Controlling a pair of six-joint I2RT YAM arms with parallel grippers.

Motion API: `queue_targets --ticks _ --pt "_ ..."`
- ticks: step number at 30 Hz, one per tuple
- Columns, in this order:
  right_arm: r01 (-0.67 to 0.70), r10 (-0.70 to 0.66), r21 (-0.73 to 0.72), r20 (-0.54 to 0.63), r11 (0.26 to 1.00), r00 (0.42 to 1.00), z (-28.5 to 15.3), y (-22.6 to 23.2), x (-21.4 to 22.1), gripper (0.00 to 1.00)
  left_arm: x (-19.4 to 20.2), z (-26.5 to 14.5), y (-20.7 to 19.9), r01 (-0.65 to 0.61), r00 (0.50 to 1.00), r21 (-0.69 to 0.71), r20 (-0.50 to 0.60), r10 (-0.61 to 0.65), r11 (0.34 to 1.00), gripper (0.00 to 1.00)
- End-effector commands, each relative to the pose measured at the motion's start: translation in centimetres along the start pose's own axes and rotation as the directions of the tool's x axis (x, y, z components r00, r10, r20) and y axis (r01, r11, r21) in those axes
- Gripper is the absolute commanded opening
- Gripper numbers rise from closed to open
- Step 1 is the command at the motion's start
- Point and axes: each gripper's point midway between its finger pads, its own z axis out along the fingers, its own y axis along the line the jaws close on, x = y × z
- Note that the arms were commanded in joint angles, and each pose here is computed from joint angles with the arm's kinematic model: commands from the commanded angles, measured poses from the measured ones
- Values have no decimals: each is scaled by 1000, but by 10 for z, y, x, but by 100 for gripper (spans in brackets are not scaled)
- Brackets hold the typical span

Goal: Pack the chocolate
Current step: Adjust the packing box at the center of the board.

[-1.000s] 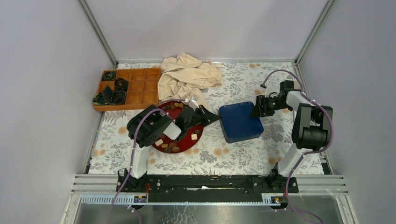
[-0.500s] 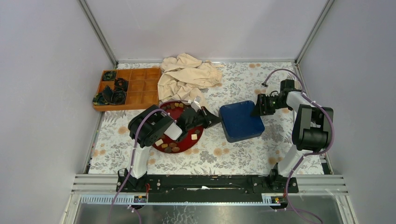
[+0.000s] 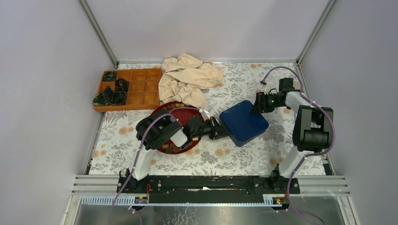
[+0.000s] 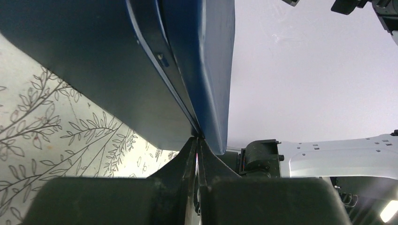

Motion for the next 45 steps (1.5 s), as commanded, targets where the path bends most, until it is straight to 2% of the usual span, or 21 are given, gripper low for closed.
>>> queue_targets --ticks 1,8,16,30,33,38,45 --pt "-41 40 -7 -171 999 984 17 9 49 55 -10 8 -36 -39 998 128 57 32 991 9" --pt "-43 40 -14 -181 999 983 18 12 52 55 0 15 -42 -21 998 146 57 13 989 11" --pt "-41 37 -18 -191 999 981 20 13 54 56 14 26 -30 50 997 127 53 -57 991 13" --pt "-30 24 -23 -216 999 976 23 15 60 56 9 39 -32 78 985 155 143 -100 985 14" --pt "-18 12 -23 -208 1000 978 21 16 57 57 9 35 -38 53 986 180 149 -80 982 15" --pt "13 -17 -21 -172 1000 985 14 17 45 61 6 10 -41 -24 979 134 204 -4 991 18" --pt "61 -67 -55 -108 997 992 1 24 31 64 -4 -36 -36 -181 940 -61 283 191 982 32"
